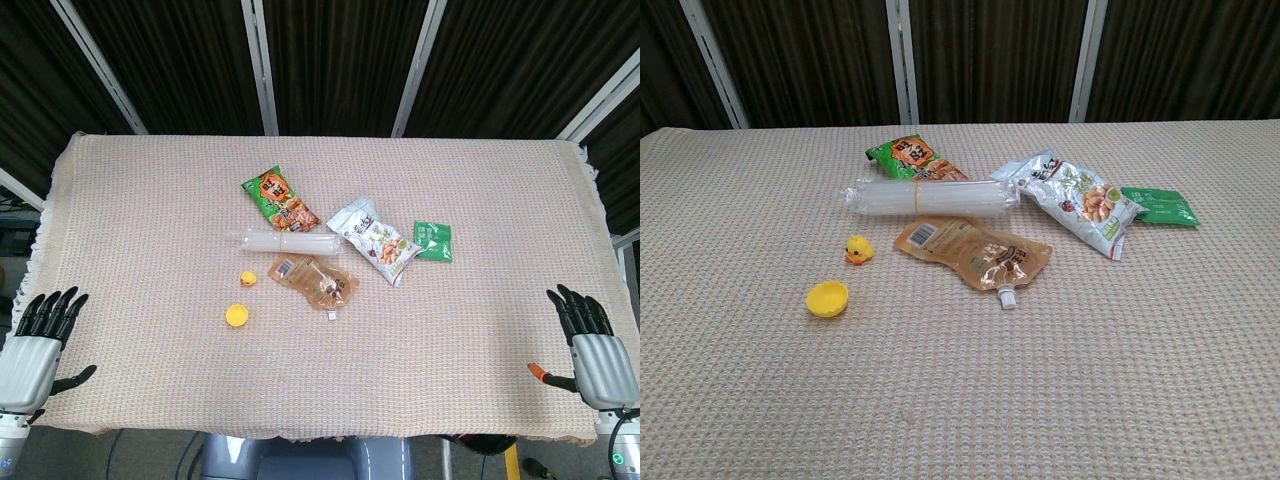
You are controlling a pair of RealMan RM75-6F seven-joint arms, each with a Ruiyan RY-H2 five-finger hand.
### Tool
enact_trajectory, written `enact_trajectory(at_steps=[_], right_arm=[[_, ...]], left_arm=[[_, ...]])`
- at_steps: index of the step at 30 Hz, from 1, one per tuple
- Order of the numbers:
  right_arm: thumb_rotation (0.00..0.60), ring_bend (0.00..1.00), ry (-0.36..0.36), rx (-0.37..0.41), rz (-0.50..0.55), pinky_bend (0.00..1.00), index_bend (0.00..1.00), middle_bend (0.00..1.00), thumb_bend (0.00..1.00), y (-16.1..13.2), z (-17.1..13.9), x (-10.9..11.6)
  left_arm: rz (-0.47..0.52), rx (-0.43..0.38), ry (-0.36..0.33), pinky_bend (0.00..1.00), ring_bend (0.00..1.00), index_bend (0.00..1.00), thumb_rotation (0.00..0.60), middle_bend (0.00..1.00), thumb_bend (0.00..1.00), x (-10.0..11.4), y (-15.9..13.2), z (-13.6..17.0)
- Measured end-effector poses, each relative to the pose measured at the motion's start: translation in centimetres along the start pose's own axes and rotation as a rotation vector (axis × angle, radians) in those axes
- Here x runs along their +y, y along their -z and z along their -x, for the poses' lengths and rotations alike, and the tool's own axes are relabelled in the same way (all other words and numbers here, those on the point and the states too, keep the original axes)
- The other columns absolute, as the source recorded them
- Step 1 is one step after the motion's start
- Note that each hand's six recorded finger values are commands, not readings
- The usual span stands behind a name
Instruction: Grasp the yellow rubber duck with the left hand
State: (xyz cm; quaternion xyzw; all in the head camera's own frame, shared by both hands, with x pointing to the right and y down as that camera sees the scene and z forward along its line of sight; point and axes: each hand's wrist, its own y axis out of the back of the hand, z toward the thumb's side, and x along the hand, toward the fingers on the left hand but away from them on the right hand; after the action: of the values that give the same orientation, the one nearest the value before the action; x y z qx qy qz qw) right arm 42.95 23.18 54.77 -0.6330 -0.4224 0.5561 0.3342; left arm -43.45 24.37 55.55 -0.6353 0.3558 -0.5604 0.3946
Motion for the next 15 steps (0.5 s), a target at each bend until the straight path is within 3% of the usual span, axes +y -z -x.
enact_trajectory(at_steps=[15], right_arm=[[0.6, 0.0, -0.003, 0.001, 0.003, 0.0, 0.03, 0.0, 0.01, -0.02, 0.03, -0.05]], left_arm=[[-0.002, 0.001, 0.004, 0.0, 0.0, 0.0, 0.6, 0.0, 0.0, -0.06, 0.01, -0.01]])
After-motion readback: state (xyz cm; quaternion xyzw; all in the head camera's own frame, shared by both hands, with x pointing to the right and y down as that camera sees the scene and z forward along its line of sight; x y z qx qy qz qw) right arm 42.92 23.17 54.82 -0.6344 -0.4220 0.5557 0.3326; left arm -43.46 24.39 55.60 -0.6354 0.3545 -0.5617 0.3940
